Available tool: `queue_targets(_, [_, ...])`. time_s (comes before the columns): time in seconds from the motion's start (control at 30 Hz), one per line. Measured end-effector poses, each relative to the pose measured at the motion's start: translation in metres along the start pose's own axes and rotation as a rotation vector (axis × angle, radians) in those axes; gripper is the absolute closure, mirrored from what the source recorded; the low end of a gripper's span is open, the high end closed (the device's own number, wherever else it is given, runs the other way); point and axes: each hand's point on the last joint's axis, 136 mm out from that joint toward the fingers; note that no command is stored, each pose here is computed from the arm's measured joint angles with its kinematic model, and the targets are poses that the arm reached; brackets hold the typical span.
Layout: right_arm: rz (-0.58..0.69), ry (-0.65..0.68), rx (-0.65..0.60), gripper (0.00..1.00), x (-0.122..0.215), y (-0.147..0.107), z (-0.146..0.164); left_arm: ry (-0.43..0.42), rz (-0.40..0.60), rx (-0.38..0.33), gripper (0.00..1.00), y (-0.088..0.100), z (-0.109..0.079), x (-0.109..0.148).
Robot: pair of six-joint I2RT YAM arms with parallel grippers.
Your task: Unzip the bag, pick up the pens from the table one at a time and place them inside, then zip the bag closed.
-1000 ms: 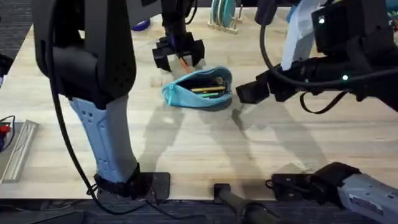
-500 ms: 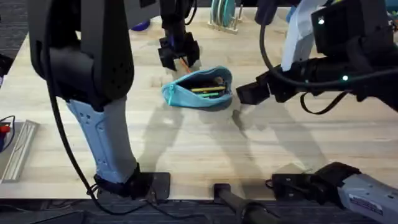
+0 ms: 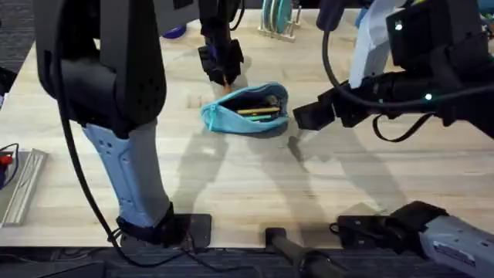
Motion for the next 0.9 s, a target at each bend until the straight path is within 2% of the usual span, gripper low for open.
queue_targets(0.3, [0.013, 0.003, -0.002, 0.003, 0.000, -0.003, 0.001, 0.009, 0.007, 0.000, 0.958, -0.001, 0.002, 0.002])
queue_targets(0.5, [0.015, 0.004, -0.002, 0.004, 0.000, -0.004, 0.001, 0.080, 0.016, 0.004, 0.958, 0.000, 0.016, 0.007])
queue_targets(0.63, [0.015, 0.004, -0.002, 0.004, 0.000, -0.004, 0.001, 0.100, 0.012, 0.005, 0.958, 0.005, 0.019, 0.020])
queue_targets(0.9, [0.015, 0.004, -0.002, 0.003, 0.000, -0.004, 0.001, 0.072, -0.045, -0.026, 0.957, 0.024, 0.007, 0.061])
Point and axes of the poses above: each hand's point on the last joint's axis, 136 mm out from that joint toward the fingers, its own x axis back along the fingers, its own z axis along the line the jaws close on, y = z × x, and after that the axes turned 13 degrees about x, right-handed
